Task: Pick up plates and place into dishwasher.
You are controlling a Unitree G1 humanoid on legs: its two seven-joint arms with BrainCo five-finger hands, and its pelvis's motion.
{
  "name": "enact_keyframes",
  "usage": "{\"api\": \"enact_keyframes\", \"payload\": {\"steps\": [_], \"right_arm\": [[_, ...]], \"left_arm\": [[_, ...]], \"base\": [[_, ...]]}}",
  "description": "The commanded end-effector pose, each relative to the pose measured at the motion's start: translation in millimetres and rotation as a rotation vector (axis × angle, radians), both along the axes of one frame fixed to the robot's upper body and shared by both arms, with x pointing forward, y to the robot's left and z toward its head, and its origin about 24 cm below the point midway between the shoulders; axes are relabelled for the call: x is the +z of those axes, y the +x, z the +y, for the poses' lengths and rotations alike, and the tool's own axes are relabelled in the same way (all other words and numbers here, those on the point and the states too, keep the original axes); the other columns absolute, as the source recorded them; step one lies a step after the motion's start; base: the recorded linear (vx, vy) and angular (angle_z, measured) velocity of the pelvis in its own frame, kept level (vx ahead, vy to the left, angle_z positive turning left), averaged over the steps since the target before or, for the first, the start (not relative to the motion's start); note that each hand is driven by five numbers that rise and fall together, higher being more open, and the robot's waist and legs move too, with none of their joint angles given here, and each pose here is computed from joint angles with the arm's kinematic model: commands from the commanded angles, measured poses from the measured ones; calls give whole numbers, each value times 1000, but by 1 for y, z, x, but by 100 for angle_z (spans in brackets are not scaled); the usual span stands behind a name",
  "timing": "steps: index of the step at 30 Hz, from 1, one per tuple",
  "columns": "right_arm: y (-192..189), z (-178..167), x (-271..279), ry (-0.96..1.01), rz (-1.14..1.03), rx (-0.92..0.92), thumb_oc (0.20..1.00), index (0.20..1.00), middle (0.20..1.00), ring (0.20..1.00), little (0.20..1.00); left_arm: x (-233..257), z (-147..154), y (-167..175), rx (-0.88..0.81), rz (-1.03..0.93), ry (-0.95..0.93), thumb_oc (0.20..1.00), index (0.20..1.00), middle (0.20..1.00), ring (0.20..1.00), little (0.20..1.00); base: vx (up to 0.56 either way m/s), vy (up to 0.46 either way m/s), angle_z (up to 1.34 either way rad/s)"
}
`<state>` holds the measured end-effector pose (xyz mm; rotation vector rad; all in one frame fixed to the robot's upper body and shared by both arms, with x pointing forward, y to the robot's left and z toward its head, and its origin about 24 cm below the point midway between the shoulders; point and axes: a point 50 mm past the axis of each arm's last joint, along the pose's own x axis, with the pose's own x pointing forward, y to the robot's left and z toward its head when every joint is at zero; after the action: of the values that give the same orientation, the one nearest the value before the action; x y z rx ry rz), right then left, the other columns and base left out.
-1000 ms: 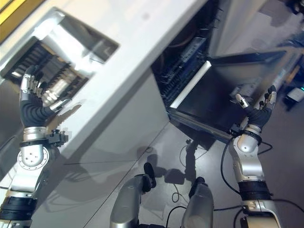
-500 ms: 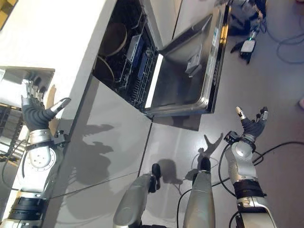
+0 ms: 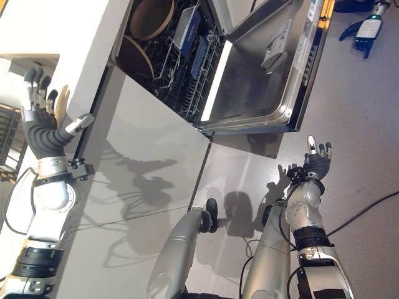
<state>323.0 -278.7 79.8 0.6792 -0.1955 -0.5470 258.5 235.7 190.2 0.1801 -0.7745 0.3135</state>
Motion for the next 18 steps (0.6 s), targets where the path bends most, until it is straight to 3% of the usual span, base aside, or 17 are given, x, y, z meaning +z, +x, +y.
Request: {"api": "enact_keyframes", "payload": {"steps": [1,9,18], "right_arm": [[13,-9,45,-50,-189,31,1000,1000,1000,1000,1000],[38,21,90,-223,-264,329,1000,1000,1000,1000,1000],[32,67,118,-379,-428,517,1000,1000,1000,1000,1000]], "left_arm": [[-17,-2,0,-17,77,6,1000,1000,1000,1000,1000],[-18,-2,-3,-60,82,11,1000,1000,1000,1000,1000],[-14,7,-1,-39,80,-3,1000,1000,1000,1000,1000]], "base": [[34,25,16],[34,39,8],[14,7,3]]}}
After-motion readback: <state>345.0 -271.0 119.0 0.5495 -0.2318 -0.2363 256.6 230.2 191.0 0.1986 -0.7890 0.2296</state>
